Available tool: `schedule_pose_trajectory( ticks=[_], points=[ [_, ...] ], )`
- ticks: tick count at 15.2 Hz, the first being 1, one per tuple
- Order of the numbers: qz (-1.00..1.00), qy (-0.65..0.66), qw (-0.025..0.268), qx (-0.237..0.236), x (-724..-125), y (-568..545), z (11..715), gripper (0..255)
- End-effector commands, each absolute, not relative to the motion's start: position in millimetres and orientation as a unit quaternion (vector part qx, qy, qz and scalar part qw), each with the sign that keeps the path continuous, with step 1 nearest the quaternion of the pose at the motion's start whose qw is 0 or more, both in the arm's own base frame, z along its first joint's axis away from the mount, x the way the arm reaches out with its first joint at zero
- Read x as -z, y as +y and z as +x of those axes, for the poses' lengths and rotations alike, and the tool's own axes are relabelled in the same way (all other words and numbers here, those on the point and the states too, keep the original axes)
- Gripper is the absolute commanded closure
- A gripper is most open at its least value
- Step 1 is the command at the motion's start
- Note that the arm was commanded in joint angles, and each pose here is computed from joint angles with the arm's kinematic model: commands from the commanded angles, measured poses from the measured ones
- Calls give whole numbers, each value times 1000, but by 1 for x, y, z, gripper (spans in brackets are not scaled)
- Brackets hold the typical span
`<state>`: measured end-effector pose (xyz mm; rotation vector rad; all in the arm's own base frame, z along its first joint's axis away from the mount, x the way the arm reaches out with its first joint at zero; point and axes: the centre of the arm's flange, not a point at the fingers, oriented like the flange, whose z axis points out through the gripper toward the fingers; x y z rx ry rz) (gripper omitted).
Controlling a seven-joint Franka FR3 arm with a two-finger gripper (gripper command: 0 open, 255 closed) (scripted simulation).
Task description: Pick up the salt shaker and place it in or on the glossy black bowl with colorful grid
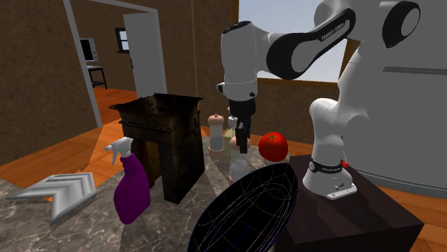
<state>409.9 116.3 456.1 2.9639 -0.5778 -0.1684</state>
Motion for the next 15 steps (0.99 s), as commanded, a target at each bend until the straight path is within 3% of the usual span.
schedule_pose_trajectory(
  ticks=[1, 15],
  points=[
    [978, -191, 59, 56, -456, 116, 410, 255],
    [978, -191, 59, 56, -524, 116, 410, 255]
  ],
)
